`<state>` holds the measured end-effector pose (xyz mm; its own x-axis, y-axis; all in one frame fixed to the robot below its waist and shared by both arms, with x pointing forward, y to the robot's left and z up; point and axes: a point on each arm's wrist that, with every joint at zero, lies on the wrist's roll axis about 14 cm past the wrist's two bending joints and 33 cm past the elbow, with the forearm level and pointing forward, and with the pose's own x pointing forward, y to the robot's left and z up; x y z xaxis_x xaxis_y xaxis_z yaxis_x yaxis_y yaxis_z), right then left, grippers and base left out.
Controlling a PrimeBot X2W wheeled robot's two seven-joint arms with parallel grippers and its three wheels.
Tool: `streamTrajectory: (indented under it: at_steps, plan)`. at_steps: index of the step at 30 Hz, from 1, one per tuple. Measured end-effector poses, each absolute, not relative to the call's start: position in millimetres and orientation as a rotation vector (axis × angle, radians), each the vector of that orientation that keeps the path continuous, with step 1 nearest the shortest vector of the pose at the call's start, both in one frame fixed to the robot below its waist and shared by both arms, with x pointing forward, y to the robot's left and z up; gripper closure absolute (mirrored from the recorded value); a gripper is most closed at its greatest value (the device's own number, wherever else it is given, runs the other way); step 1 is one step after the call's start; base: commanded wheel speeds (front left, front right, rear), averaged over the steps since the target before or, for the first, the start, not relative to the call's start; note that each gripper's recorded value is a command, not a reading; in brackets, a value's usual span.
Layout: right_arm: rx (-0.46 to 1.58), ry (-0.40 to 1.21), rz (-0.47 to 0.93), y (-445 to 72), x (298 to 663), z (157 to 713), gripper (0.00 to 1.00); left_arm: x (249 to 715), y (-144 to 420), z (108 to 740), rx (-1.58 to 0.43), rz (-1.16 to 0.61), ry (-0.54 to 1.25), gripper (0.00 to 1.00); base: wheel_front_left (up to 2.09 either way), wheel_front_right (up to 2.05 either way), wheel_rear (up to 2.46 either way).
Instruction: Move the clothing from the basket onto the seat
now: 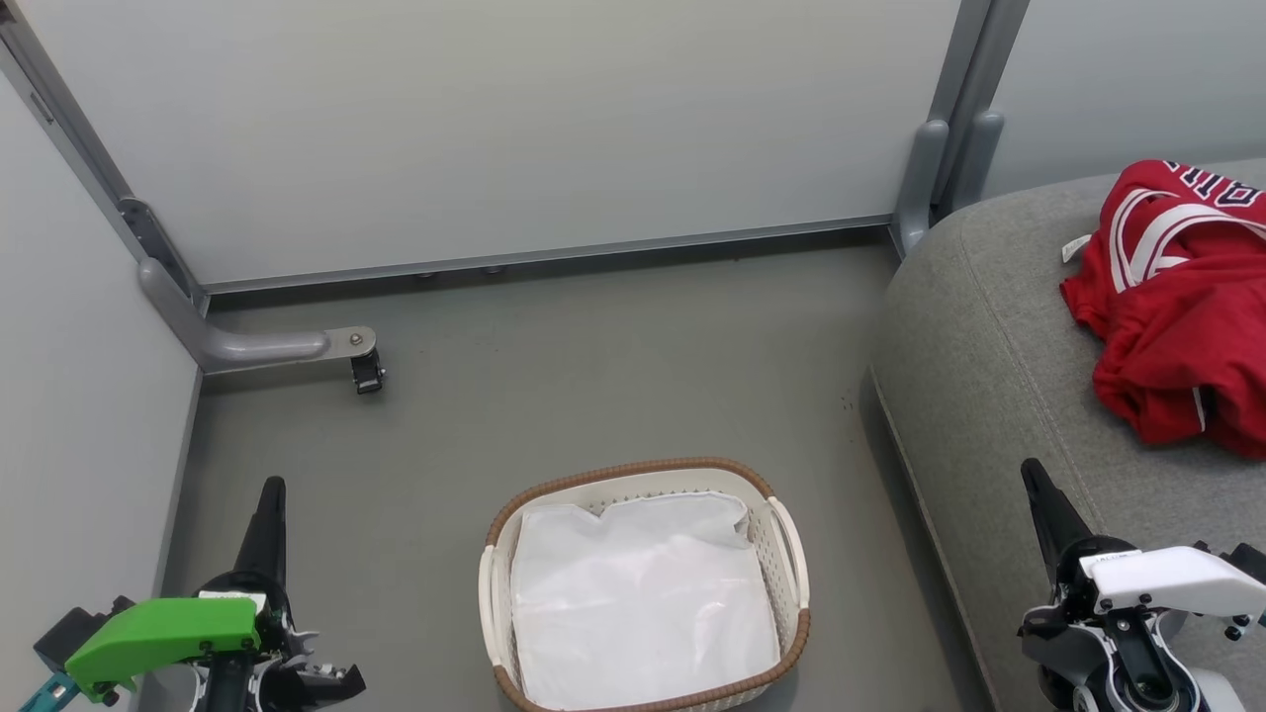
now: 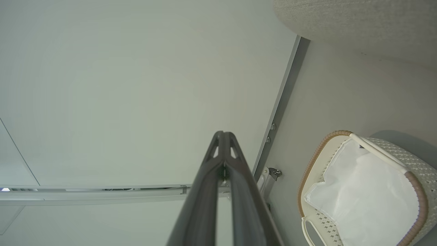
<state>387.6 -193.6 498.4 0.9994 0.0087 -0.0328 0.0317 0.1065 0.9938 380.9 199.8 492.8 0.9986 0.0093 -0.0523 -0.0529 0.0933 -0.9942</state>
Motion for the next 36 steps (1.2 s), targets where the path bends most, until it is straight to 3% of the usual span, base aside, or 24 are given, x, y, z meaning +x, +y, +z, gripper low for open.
streamTrajectory:
  at_steps: [36]
  plan:
    - [1.576, 0.008, -0.007, -199, 388, 504, 1.0, 388, 200, 504, -1.576, 0.01, 0.009, 1.0, 0.0, 0.0, 0.0]
